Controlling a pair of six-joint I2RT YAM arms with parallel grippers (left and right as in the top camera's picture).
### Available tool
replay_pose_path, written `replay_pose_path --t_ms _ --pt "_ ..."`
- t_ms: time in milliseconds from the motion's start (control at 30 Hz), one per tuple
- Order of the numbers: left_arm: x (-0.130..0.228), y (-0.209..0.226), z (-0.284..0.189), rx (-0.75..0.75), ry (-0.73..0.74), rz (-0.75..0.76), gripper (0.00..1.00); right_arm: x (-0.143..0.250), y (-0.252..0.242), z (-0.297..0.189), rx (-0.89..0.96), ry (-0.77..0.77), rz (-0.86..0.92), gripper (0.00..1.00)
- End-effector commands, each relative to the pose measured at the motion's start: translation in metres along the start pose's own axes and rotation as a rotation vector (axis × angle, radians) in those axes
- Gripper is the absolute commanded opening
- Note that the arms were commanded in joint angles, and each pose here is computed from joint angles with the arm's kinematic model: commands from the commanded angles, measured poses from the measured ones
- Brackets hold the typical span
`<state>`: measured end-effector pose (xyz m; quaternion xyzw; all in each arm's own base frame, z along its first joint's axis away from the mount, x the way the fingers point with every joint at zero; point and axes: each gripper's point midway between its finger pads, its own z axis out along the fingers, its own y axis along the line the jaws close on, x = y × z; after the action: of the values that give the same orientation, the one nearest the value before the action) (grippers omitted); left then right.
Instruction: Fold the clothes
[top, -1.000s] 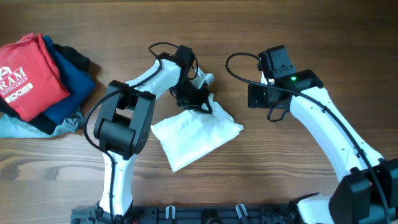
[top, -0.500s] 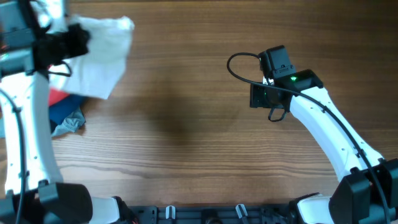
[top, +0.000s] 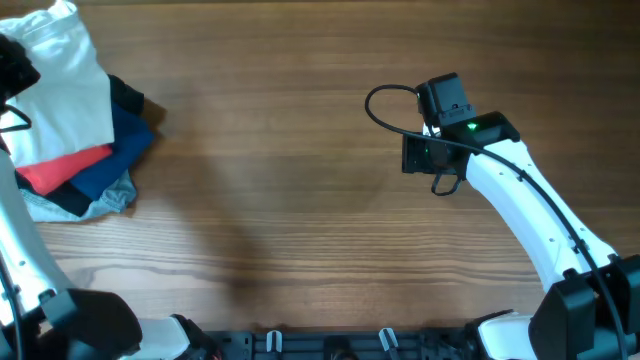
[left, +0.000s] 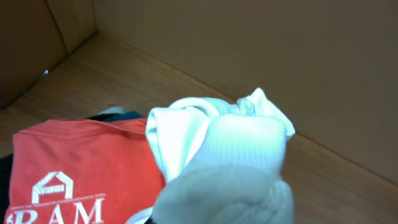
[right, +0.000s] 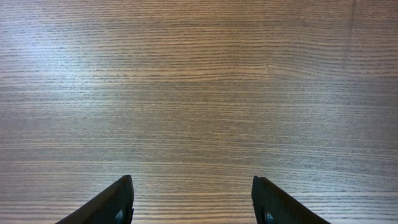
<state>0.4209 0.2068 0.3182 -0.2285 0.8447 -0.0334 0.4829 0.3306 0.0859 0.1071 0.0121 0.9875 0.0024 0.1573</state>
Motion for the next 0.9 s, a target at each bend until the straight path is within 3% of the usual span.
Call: replay_pose_path --t_ms 0,100,167,200,233,400,533,633,700,767,867 --pt "-0.001 0.026 0.022 -0.048 0.000 -0.029 0.05 -0.005 -0.003 -0.004 0.016 -0.019 0.018 0.61" --pt "-0.009 0.060 0.040 -0.152 -0.046 -0.032 0.06 -0.005 -0.003 -0.004 0.016 -0.020 0.037 0.61" --pt "-0.024 0.094 0.046 -0.271 -0.126 -0.054 0.38 -0.005 -0.003 -0.004 0.016 -0.020 0.040 0.61" --pt "-0.027 0.110 0.047 -0.315 -0.151 -0.112 0.82 -0.005 -0.003 -0.004 0.015 -0.020 0.041 0.61" --pt "-0.026 0.122 0.047 -0.330 -0.163 -0.173 1.00 -0.005 -0.003 -0.004 0.016 -0.020 0.042 0.61" --pt "-0.016 0.114 0.036 -0.302 -0.115 -0.219 1.00 -0.007 -0.002 -0.004 0.013 -0.027 0.096 0.63" --pt "-0.015 0.014 0.028 -0.136 -0.081 -0.082 1.00 -0.036 -0.004 -0.015 -0.043 -0.144 0.295 0.72" --pt "0.036 -0.082 0.033 0.011 0.089 0.132 1.00 -0.079 -0.020 -0.053 -0.115 -0.354 0.325 1.00" --pt "0.096 -0.117 0.025 0.054 0.296 0.184 1.00 -0.086 -0.033 -0.081 -0.126 -0.434 0.242 1.00" --pt "0.150 -0.125 0.001 0.047 0.513 0.213 1.00 -0.073 -0.052 -0.115 -0.111 -0.481 0.254 1.00" --pt "0.178 -0.114 -0.040 0.006 0.662 0.213 1.00 -0.047 -0.062 -0.161 -0.103 -0.554 0.212 0.99"
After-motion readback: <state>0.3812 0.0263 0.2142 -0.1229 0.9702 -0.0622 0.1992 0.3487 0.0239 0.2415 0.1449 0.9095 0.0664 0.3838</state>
